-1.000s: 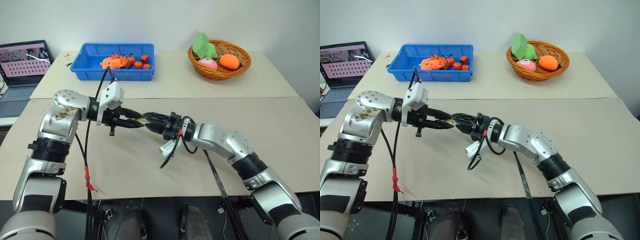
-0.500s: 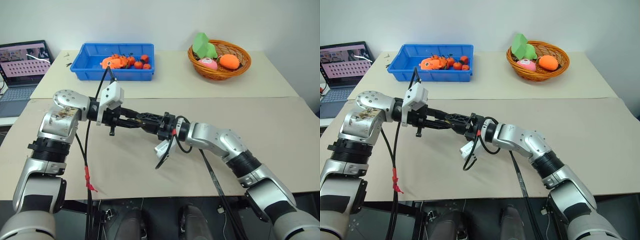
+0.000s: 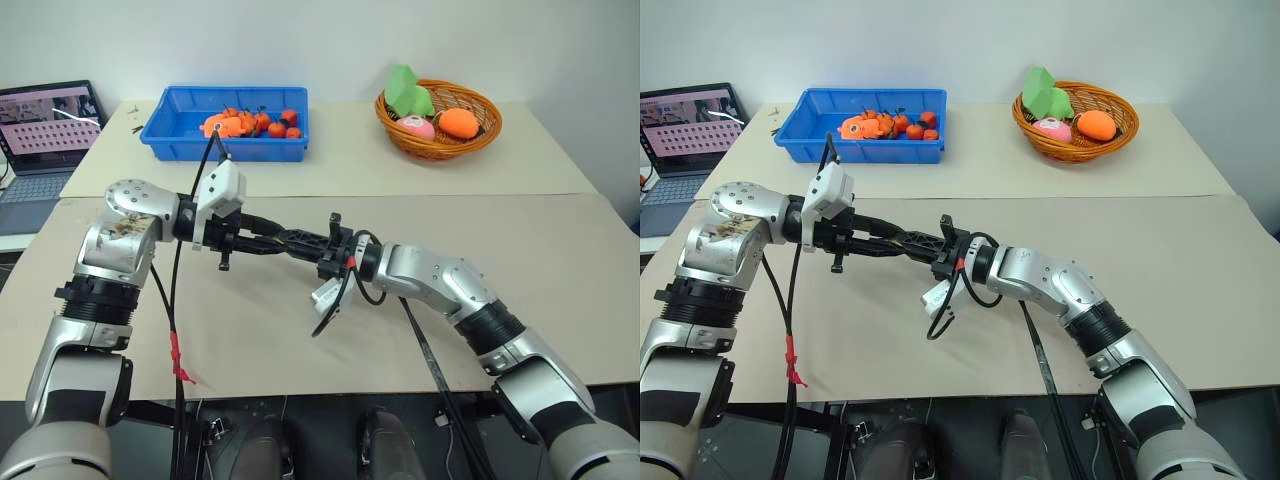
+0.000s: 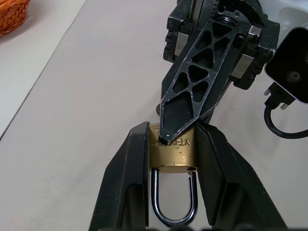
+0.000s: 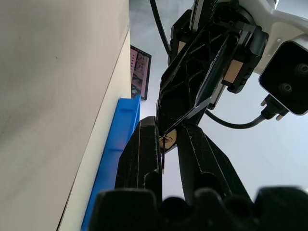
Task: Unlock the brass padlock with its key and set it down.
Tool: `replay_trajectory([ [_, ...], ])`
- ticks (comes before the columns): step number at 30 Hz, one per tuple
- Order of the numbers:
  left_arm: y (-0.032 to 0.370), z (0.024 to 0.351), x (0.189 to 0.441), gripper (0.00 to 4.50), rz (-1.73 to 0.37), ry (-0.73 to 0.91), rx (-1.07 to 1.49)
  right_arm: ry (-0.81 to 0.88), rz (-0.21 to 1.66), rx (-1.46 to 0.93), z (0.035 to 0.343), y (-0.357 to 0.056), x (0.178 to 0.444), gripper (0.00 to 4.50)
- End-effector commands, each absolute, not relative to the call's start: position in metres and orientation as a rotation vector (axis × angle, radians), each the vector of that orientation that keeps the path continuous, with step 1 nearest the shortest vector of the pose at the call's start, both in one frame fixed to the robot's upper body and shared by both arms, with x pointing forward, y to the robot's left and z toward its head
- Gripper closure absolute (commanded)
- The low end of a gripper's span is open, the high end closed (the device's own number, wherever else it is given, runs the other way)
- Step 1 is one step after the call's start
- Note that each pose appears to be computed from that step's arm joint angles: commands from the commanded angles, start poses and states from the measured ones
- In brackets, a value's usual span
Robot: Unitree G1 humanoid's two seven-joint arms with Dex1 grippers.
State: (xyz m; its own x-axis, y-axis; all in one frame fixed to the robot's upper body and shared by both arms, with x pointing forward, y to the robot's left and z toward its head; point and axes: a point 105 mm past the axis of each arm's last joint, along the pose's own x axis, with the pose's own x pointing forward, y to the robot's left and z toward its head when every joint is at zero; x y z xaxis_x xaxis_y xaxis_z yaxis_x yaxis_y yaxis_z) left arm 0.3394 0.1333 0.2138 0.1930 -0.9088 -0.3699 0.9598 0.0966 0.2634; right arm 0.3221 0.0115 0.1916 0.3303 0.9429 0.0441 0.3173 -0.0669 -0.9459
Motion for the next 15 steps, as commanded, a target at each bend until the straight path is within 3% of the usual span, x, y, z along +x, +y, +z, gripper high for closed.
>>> replay_trajectory([
  [1,0.1323,0.2272,0.3378,3.64,-1.383,0.08,0.548,-1.203,0.76,-1.595,0.2022,0.0127,0.319,4.37],
  [9,0.1314,0.2267,0.3399,3.64,-1.374,0.068,0.519,-1.2,0.751,-1.594,0.2033,0.0129,0.3194,4.37],
  [11,0.1319,0.2295,0.3398,2.64,-1.379,0.062,0.493,-1.2,0.749,-1.595,0.2035,0.0128,0.3197,4.37],
  [13,0.1325,0.2308,0.3399,2.2,-1.381,0.058,0.494,-1.198,0.747,-1.596,0.2036,0.0124,0.3203,4.37],
  [15,0.1326,0.2318,0.3412,1.37,-1.369,0.049,0.5,-1.195,0.746,-1.597,0.2037,0.012,0.3209,4.37],
])
